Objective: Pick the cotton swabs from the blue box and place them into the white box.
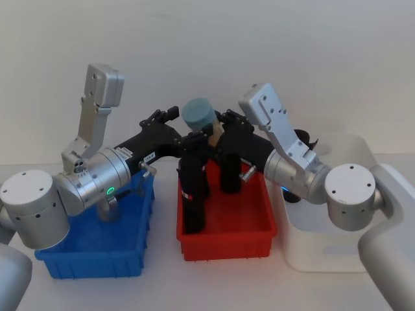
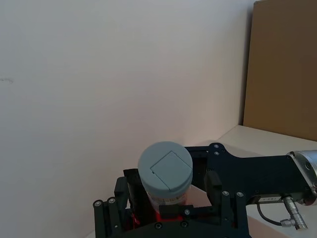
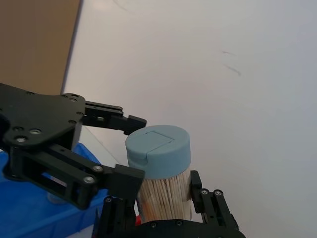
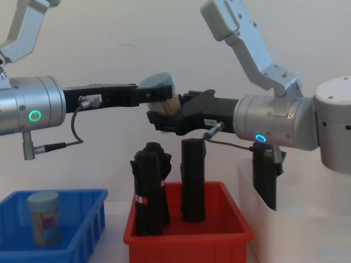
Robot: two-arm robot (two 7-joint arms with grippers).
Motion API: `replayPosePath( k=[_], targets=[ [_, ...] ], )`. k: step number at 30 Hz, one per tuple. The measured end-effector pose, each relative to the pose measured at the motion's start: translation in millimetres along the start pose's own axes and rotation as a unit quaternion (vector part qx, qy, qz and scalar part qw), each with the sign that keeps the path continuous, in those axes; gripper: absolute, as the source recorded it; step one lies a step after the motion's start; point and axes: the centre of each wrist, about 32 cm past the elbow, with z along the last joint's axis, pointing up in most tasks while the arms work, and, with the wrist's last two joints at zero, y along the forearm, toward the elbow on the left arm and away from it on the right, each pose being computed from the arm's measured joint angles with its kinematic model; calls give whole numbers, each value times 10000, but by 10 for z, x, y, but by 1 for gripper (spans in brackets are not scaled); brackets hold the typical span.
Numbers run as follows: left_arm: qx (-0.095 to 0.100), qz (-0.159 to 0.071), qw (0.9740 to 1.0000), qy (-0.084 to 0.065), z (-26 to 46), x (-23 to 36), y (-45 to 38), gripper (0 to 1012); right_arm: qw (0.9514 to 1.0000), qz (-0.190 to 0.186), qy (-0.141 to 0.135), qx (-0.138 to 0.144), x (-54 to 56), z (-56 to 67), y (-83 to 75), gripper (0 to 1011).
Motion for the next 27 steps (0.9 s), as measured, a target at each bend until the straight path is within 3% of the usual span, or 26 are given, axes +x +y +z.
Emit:
replayPosePath(
  k=[8, 17, 25, 27],
  targets=[
    [-1, 0, 10000, 0, 0, 0, 0, 1004, 9988, -403, -122, -241, 50, -58, -73, 646],
    [0, 0, 10000, 0, 0, 0, 0, 1004, 9936, -973, -236, -529, 139, -118, -210, 646],
    [-1, 0, 10000, 0, 0, 0, 0, 1004, 9862, -1491, -80, -709, 213, -131, -371, 646],
    [0, 0, 10000, 1, 0, 0, 0, 1004, 9827, -1678, 73, -776, 233, -132, -446, 646]
  ],
)
